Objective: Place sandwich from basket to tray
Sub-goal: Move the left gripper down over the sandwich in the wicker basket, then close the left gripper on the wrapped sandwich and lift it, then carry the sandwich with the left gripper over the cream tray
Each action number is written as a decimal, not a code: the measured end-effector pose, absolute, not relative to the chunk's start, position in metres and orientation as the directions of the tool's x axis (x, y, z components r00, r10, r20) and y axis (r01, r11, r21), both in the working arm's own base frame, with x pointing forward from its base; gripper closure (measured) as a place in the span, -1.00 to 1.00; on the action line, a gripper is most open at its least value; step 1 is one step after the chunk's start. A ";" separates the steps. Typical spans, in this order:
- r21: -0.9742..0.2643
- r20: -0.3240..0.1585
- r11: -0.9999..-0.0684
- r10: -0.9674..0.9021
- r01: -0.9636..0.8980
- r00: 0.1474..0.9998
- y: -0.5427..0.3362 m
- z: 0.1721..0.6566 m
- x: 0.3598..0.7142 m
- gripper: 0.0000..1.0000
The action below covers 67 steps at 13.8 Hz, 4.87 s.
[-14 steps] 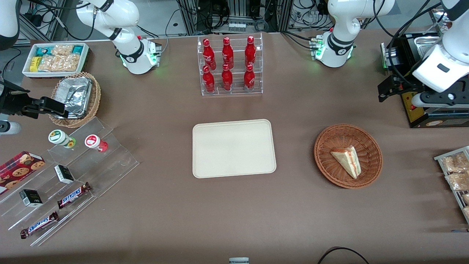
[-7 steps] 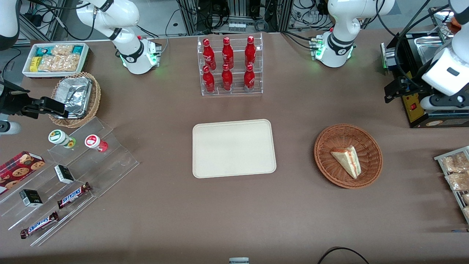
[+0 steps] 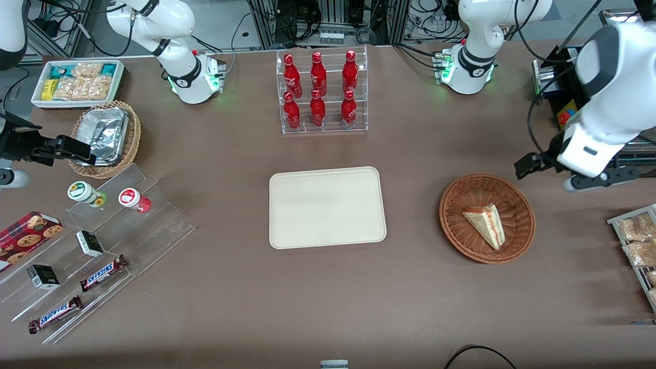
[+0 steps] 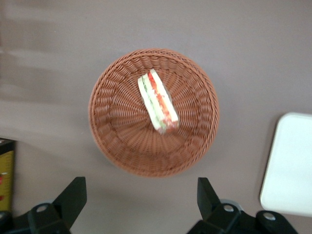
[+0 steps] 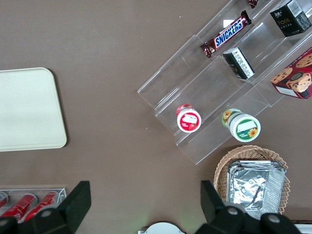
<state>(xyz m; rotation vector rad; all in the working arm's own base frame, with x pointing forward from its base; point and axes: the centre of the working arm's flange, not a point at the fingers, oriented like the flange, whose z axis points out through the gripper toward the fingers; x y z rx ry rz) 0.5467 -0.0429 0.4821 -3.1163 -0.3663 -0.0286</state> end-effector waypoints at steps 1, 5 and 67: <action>0.009 0.042 -0.959 0.282 0.282 0.959 -0.044 0.462 0.545 -1.00; 0.053 0.090 -0.886 0.464 0.461 0.881 -0.045 0.385 0.536 -1.00; 0.059 0.108 -0.997 0.046 0.039 0.993 -0.543 0.235 0.433 -0.06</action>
